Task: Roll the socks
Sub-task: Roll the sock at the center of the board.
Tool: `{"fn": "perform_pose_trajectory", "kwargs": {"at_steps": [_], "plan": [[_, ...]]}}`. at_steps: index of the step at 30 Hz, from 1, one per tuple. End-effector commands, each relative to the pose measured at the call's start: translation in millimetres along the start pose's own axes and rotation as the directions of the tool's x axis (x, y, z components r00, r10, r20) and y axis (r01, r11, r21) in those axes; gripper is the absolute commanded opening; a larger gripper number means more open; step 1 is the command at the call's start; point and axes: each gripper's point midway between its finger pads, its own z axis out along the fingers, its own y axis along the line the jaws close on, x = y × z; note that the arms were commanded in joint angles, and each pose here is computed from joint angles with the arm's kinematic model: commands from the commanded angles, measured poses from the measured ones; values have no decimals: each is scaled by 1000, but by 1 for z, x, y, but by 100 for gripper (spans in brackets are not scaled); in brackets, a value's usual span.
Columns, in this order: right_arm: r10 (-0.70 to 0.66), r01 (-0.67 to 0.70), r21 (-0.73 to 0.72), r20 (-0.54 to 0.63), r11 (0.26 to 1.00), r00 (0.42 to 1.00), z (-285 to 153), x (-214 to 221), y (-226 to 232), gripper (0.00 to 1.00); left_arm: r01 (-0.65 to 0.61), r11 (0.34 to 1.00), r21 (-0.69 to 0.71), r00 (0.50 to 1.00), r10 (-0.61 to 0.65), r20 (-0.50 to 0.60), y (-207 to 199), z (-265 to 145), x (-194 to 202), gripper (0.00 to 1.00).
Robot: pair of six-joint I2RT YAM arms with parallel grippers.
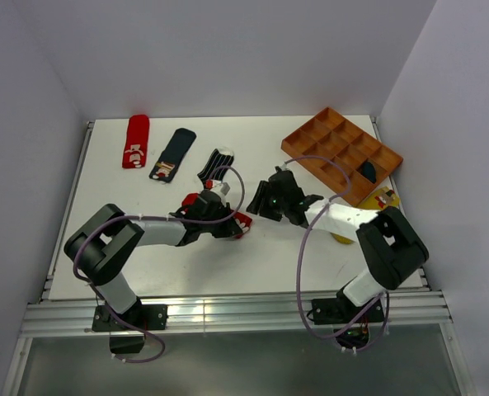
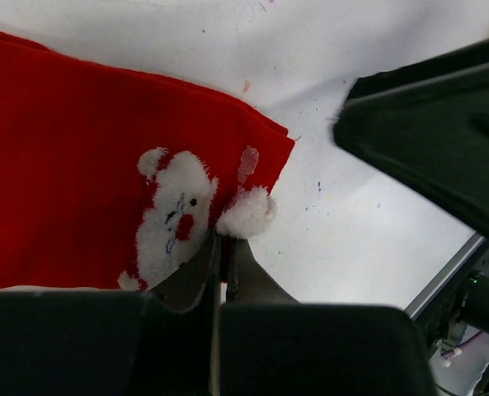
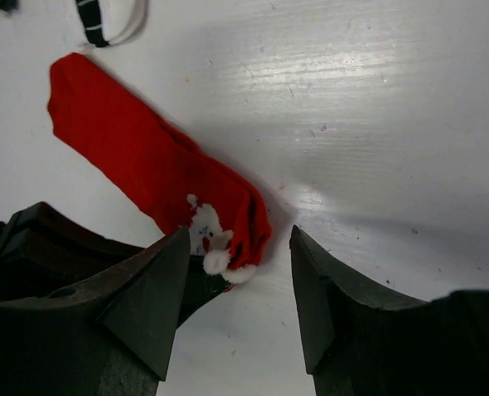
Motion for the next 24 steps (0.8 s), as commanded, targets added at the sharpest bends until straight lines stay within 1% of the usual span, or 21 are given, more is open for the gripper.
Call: {"fn": "perform_pose_trajectory", "kwargs": {"at_steps": [1,7,10,11,13,14,17,19,24], "plan": [[10,-9,21,-32,1000,999,8,3,11,59,24,998,57,999,-26,20,-10,-6,-6,0],[9,-1,78,-104,997,995,19,25,6,58,45,996,82,999,-47,22,-11,-6,-7,0],[13,-4,84,-118,996,993,20,30,8,55,50,994,95,999,-52,17,-12,-5,-6,0],[14,-4,90,-115,996,993,21,30,8,52,52,994,97,998,-54,18,-12,-5,-7,0],[10,2,100,-122,995,993,21,31,9,52,54,993,104,998,-56,16,-13,-4,-6,0],[9,4,105,-121,995,993,20,30,9,48,54,993,108,998,-56,15,-13,-5,-6,0],[13,2,117,-125,993,992,21,30,10,43,54,992,114,998,-56,11,-13,-5,-5,0],[9,6,129,-120,992,993,21,27,10,42,51,991,121,999,-53,12,-14,-5,-5,0],[12,6,153,-121,988,993,24,23,12,27,49,990,132,999,-51,12,-15,-6,-5,0]]}}
